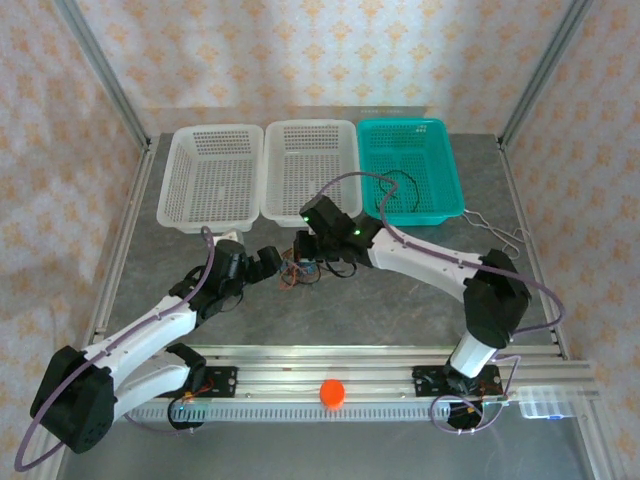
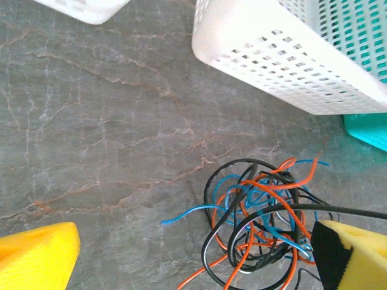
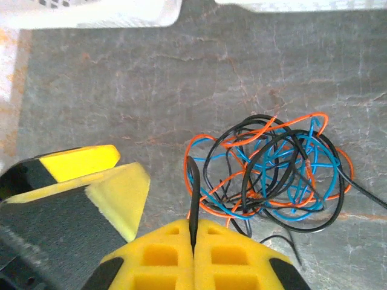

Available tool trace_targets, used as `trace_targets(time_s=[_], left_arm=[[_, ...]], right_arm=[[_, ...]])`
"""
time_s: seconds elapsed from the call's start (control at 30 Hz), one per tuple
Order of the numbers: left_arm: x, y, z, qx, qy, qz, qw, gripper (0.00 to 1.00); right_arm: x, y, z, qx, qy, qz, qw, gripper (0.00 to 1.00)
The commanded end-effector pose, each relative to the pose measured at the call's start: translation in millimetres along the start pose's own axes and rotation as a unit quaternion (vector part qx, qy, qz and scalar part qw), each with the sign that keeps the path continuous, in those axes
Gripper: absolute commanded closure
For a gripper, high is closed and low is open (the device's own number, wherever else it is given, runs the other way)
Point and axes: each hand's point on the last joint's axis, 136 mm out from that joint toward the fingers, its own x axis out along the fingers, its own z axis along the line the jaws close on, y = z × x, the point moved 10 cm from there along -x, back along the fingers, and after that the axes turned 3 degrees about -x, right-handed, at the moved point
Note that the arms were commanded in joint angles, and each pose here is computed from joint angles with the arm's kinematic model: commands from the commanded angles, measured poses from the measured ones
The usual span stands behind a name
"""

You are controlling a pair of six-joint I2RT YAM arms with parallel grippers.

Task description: Untangle the cables

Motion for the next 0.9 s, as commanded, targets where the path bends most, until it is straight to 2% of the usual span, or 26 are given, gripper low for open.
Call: trace_targets(time_s=[0.0, 0.2, 0.53, 0.87], left_arm=[[-1.6, -2.3, -5.5, 0.019, 0.026, -0.012, 0.999, 0.01], [1.4, 3.6, -4.5, 0.028, 0.050, -0.002, 0.998, 0.01], [15.0, 7.4, -9.5, 0.023, 0.075, 0.022, 0.997, 0.01], [38.1, 7.5, -7.2, -0.001, 0.031, 0.029, 0.999, 0.03]], right_arm=[[-12.6, -4.6, 2.4, -0.007, -0.003, -0.045, 0.999, 1.00], [-18.6, -8.4, 2.5, -0.021, 0.004, -0.065, 0.998, 1.00], [-17.3, -8.1, 3.6, -0.031, -0.013, -0.059, 0.998, 1.00], [-24.6, -11.5, 12.6, -0.031, -0.047, -0.049, 0.997, 1.00]])
